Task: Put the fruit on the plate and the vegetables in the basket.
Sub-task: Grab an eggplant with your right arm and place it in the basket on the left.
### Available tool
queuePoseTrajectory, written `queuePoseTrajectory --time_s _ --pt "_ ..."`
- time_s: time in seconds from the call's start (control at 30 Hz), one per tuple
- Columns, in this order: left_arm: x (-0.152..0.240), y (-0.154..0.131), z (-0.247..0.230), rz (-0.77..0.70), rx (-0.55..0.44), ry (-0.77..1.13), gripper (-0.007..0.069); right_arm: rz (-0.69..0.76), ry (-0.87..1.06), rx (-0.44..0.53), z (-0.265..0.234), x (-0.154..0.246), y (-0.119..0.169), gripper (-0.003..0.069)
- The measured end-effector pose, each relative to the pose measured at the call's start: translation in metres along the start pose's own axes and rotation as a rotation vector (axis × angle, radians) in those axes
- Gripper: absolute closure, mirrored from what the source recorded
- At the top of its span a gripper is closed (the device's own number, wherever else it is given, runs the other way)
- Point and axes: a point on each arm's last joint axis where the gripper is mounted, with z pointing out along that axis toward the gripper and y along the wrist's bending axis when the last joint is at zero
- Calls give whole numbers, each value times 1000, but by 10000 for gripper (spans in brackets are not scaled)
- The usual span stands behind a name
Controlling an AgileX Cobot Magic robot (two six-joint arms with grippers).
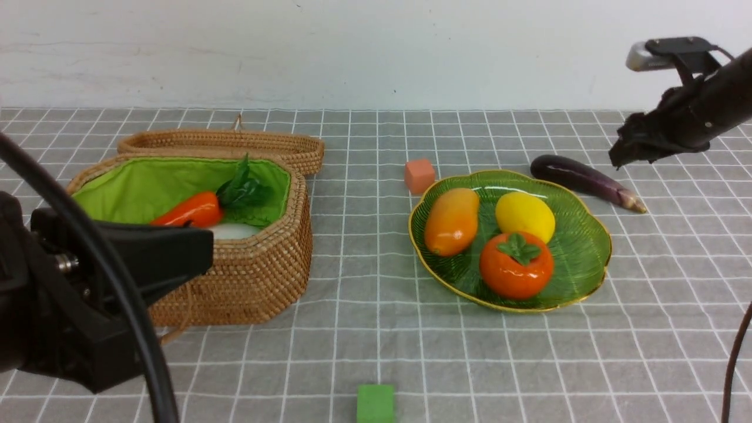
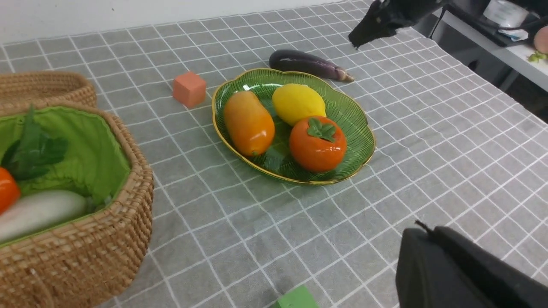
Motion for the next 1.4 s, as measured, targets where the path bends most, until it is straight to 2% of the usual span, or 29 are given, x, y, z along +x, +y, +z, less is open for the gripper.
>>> queuePoseTrajectory --time_s 0.1,0.2,0.47,0.6,0.67,0.7,0.73,0.87,0.97,1.1,1.2,1.3,1.33,1.4 --pt "0 0 0 -1 1 0 638 -63 -23 -10 17 -1 -14 110" --pt "0 0 0 -1 1 -1 638 -89 -35 -10 38 0 -23 93" --pt "-1 0 0 -5 4 -15 638 -105 -7 -26 83 15 -35 99" --pt "-3 -1 0 -6 10 -36 638 -127 10 -34 95 22 -37 129" --pt "-6 -2 0 -6 17 -67 638 -128 7 -29 96 23 -37 191" --pt "-6 -2 0 -6 18 -69 638 -131 7 -27 96 23 -37 191" --pt "-7 -2 0 -6 20 -79 638 -131 7 -26 96 23 -38 221" --pt "-9 -2 0 -6 25 -101 638 -135 11 -25 96 23 -38 385" --pt "-10 -2 -1 -6 27 -112 638 -138 22 -34 96 23 -37 382" --pt "-13 -3 -1 -6 35 -145 638 -148 62 -59 82 20 -33 382" --pt "-16 -4 -1 -6 42 -174 638 -107 49 -67 44 1 -24 382" --pt "-17 -4 -2 -3 43 -186 638 -71 18 -87 10 -17 -11 382" --pt "-17 -4 -2 16 37 -191 638 -72 -13 -109 -16 -30 3 382" --pt "-19 -3 -4 35 29 -194 638 -88 -42 -136 -33 -40 18 382"
